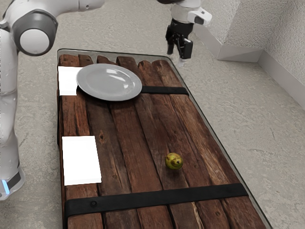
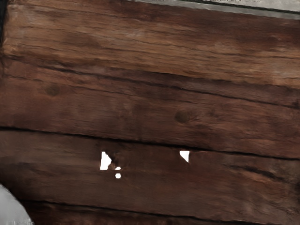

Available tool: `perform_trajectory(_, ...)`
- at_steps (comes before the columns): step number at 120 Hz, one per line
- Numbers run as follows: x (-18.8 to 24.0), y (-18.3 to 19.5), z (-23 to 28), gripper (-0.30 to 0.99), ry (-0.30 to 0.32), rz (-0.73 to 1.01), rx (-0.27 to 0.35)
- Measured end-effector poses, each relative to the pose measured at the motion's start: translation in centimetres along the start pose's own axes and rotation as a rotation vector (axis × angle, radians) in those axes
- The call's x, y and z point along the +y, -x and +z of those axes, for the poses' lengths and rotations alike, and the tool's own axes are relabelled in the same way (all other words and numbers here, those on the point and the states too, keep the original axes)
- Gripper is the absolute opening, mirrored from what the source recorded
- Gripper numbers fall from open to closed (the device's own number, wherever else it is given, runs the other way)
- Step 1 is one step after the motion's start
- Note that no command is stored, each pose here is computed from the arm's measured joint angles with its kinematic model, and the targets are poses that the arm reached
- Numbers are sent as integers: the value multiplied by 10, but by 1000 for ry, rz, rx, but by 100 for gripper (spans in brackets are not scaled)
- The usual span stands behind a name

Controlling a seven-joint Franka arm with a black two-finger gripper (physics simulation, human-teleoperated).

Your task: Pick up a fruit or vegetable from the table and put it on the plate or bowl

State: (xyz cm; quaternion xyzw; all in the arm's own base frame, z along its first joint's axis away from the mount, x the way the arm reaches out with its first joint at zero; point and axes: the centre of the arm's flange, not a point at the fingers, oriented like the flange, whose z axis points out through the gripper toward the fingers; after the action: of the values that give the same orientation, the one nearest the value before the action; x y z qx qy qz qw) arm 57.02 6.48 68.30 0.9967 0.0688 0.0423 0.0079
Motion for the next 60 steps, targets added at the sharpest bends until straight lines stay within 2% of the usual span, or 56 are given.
perform_trajectory(9, -19, 1, -1, 69, 0, -38, -9)
perform_trajectory(24, -8, 2, 0, 69, 5, -27, -22)
perform_trajectory(34, 3, 3, -25, 69, 8, -5, 29)
perform_trajectory(44, 28, -16, -2, 69, 10, 99, 23)
perform_trajectory(60, 68, -36, 43, 69, 14, 366, -9)
